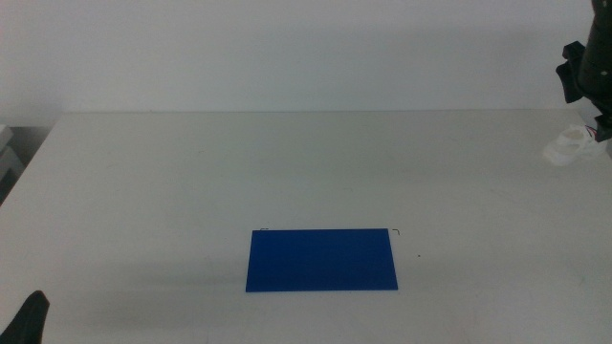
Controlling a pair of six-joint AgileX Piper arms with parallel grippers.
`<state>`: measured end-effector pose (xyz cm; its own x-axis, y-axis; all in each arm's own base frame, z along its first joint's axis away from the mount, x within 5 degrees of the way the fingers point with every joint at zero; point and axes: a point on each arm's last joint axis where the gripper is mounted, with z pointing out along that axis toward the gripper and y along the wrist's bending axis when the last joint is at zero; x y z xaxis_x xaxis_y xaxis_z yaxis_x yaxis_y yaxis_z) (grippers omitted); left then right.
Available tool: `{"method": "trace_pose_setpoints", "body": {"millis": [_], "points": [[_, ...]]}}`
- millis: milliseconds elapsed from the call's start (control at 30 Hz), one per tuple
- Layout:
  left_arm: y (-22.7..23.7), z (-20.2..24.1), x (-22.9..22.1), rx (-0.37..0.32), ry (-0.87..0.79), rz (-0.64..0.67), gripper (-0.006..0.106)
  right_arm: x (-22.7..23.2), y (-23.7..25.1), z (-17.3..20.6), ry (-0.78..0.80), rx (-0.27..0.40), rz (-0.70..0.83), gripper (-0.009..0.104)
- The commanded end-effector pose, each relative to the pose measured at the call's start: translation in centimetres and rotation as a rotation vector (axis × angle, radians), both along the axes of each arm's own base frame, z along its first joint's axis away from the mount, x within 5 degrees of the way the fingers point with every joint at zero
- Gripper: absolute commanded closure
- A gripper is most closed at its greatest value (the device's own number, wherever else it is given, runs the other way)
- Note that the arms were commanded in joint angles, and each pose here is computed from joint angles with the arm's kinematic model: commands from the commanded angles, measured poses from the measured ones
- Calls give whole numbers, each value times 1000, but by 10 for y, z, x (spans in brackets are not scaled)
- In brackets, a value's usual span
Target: Use one arm to grab the shoe from the table and place it on the mat.
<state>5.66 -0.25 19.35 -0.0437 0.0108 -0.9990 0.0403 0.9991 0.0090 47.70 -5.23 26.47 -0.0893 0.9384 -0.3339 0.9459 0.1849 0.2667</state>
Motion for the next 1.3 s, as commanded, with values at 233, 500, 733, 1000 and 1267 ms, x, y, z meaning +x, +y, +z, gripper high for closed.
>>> {"method": "trace_pose_setpoints", "body": {"millis": [233,500,733,1000,1267], "points": [[0,6,0,-18,-85,1,7,11,-9,15,-47,-31,-49,6],[0,6,0,-18,-85,1,7,17,-20,6,-49,-76,-30,6],[0,6,0,-18,-85,1,7,19,-37,8,-109,-73,-79,6],[0,6,0,-18,-85,1,7,26,-44,1,-156,-82,-90,6],[0,6,0,-18,-85,1,7,35,-44,-16,-169,-71,-74,8]]}}
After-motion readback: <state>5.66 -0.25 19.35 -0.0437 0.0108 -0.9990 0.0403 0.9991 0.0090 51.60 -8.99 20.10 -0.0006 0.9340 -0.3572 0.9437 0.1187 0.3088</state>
